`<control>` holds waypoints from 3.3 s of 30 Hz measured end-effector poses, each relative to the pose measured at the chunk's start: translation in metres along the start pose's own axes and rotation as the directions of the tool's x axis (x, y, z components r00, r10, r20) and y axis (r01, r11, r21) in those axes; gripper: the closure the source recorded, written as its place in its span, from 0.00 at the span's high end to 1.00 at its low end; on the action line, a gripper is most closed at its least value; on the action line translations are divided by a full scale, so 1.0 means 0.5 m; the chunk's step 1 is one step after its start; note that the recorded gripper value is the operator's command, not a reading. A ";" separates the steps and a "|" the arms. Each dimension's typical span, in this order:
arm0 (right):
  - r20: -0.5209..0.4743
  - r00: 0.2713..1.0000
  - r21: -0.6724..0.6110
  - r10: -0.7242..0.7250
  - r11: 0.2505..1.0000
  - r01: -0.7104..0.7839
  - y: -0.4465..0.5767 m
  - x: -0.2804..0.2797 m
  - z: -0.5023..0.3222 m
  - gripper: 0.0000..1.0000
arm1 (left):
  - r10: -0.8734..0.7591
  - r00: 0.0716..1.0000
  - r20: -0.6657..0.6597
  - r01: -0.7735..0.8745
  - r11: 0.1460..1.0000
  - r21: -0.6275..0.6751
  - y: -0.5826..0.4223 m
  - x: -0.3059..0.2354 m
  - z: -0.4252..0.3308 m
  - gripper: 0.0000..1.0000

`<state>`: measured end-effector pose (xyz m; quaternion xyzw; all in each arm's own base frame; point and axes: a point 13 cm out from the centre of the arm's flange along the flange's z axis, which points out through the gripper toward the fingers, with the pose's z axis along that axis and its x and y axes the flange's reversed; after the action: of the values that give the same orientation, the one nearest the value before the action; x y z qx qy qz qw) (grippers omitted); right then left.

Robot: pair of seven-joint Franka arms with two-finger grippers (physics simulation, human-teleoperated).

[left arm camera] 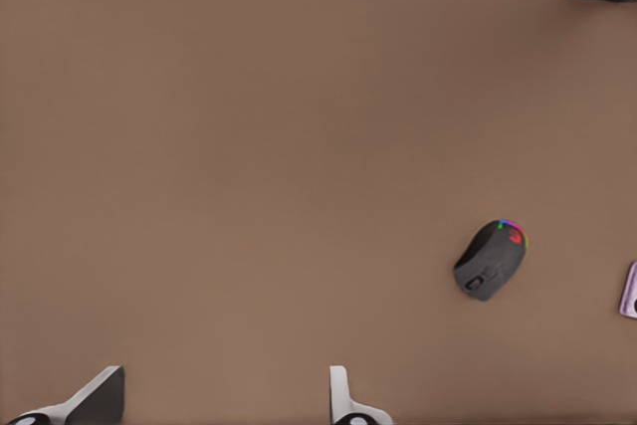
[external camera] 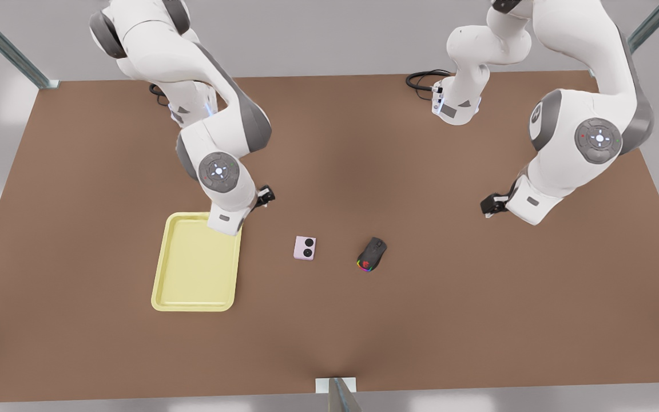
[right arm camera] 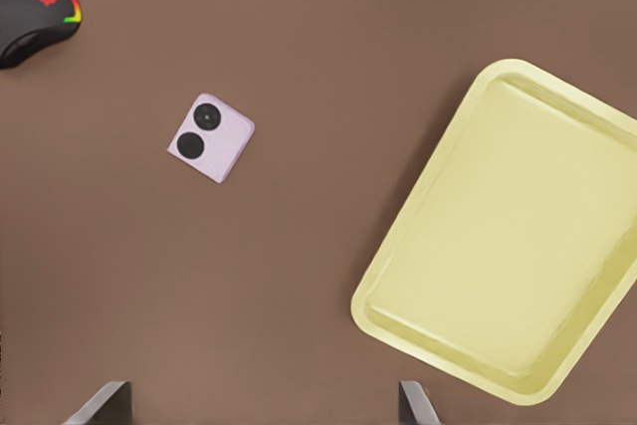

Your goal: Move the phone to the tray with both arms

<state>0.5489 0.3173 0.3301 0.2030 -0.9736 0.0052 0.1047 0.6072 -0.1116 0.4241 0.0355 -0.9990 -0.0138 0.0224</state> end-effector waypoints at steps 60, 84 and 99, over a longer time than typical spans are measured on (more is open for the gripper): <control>0.140 0.758 -0.112 0.637 0.771 -0.627 0.214 -0.219 0.577 0.87 | 0.218 0.970 -0.104 -0.220 0.975 -0.008 0.035 -0.072 0.189 1.00; 0.117 0.724 -0.106 0.680 0.733 -0.672 0.002 -0.119 0.475 0.74 | 0.225 0.969 -0.100 -0.227 0.974 -0.005 0.033 -0.074 0.185 1.00; 0.020 0.750 -0.066 0.662 0.749 -0.659 -0.426 0.151 0.548 1.00 | 0.211 0.977 -0.022 -0.212 0.977 -0.013 0.068 -0.050 0.051 1.00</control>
<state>0.5105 0.0776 0.0706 -0.1568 -0.9842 0.0107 0.0810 0.6285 -0.0754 0.3983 -0.0710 -0.9967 -0.0185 0.0345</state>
